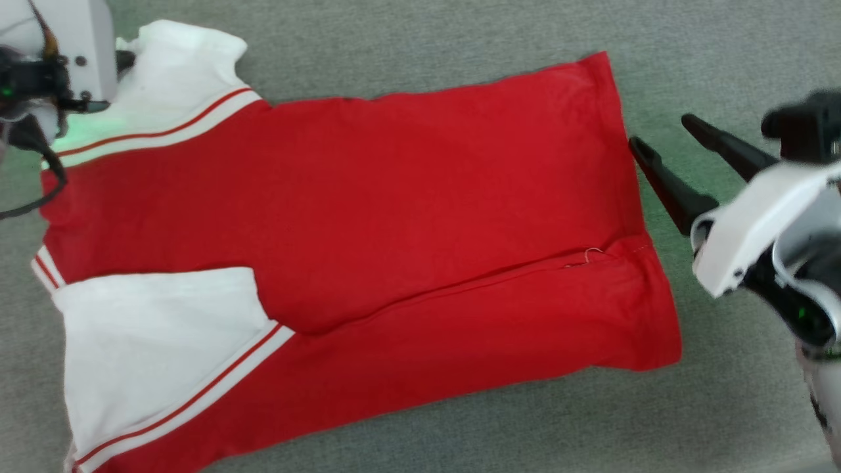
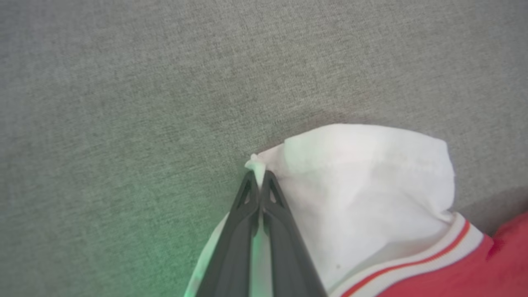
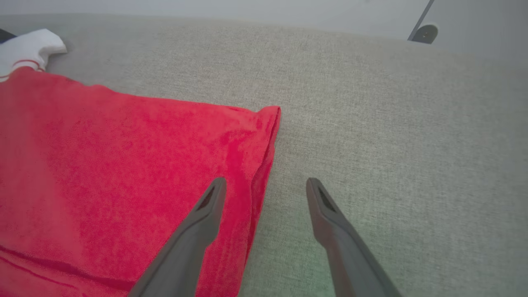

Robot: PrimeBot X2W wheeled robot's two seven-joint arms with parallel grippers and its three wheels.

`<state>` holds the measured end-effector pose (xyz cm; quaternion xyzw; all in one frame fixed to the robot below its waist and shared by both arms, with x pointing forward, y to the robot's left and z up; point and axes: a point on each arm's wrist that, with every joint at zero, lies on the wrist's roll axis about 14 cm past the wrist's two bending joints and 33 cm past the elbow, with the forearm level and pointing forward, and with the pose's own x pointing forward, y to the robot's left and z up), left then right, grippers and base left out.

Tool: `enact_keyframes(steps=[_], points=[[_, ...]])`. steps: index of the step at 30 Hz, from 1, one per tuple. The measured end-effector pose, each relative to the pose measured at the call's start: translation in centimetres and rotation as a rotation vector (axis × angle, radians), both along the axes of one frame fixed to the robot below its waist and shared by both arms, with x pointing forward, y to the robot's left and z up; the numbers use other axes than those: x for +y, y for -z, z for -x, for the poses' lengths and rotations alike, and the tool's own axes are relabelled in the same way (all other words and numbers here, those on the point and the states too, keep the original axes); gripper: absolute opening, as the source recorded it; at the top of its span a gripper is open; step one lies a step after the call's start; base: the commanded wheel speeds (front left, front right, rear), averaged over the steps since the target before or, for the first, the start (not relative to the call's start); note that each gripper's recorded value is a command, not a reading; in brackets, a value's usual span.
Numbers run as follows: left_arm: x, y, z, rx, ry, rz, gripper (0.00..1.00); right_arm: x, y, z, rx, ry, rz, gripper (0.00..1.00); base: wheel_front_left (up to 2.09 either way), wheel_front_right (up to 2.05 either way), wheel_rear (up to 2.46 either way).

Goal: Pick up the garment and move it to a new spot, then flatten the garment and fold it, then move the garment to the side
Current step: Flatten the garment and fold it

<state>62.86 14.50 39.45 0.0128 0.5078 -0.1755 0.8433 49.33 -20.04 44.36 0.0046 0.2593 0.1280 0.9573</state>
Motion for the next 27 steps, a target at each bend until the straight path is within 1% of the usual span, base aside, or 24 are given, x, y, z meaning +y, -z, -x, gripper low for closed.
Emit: enact_keyframes(steps=[4, 9, 11, 13, 15, 16, 22, 23, 24, 27], points=[[-0.1, 0.0, 0.2, -0.007, 0.005, 0.007, 0.00, 0.5, 0.7, -1.5, 0.110, -0.027, 0.013, 1.00, 0.00, 0.00, 0.00], [-0.2, 0.2, 0.0, -0.009, 0.005, 0.012, 0.00, 0.8, 1.8, -3.5, 0.217, -0.045, 0.051, 1.00, 0.00, 0.00, 0.00], [-0.2, 0.3, -0.1, -0.010, 0.005, 0.015, 0.00, 1.0, 2.4, -4.1, 0.263, -0.047, 0.050, 1.00, 0.00, 0.00, 0.00], [-0.1, 0.4, -0.2, -0.011, 0.004, 0.019, 0.00, 1.2, 3.3, -4.5, 0.314, -0.057, 0.069, 1.00, 0.00, 0.00, 0.00], [0.1, 0.6, -0.3, -0.011, -0.003, 0.019, 0.00, 1.5, 4.1, -4.9, 0.364, -0.056, 0.062, 1.00, 0.00, 0.00, 0.00], [0.1, 0.6, -0.4, -0.013, -0.002, 0.021, 0.00, 1.5, 4.4, -5.0, 0.390, -0.060, 0.082, 1.00, 0.00, 0.00, 0.00], [0.3, 0.9, -0.6, -0.014, -0.012, 0.024, 0.00, 1.8, 5.5, -5.8, 0.512, -0.062, 0.099, 1.00, 0.00, 0.00, 0.00], [0.3, 0.9, -0.6, -0.015, -0.012, 0.025, 0.00, 1.8, 5.6, -5.8, 0.532, -0.062, 0.101, 0.51, 0.00, 0.00, 0.00], [0.3, 0.9, -0.6, -0.015, -0.012, 0.026, 0.00, 1.8, 5.7, -5.8, 0.555, -0.060, 0.105, 0.00, 0.00, 0.00, 0.00], [0.3, 0.8, -0.6, -0.017, -0.016, 0.027, 0.00, 1.6, 5.7, -5.7, 0.613, -0.061, 0.126, 0.00, 0.00, 0.00, 0.00]])
